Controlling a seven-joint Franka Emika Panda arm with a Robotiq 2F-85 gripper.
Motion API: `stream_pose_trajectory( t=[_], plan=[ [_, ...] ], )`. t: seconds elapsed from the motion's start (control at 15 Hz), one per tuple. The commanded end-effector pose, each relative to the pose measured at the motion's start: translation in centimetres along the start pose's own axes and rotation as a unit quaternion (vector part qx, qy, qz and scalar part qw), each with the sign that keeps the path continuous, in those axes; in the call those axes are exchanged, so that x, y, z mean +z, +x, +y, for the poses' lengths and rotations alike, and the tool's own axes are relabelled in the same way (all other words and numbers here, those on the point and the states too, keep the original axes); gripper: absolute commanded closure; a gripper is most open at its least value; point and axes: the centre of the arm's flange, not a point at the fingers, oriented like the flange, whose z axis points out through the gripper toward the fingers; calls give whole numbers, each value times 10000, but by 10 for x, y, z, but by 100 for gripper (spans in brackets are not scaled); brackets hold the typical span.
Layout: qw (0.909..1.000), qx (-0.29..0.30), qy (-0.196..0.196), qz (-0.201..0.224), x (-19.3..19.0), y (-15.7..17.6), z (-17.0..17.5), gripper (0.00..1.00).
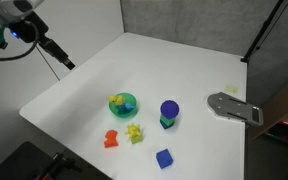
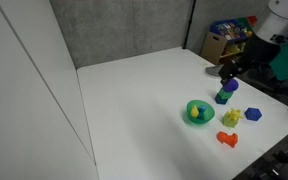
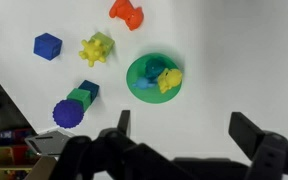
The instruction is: Put the orange toy in the green bowl
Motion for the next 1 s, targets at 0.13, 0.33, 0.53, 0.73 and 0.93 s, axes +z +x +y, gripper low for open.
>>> stream_pose_trajectory(
  t=[0.13,0.33,0.53,0.73,0.93],
  plan=[
    [10000,0,0,0,0,0,0,0],
    [10000,-23,11,-21,1,1,1,0],
    [9997,-61,232,-95,1,8,9,0],
    [9982,-111,547,-220,5,20,25,0],
    [9938,-225,1004,-424,15,33,44,0]
  ],
)
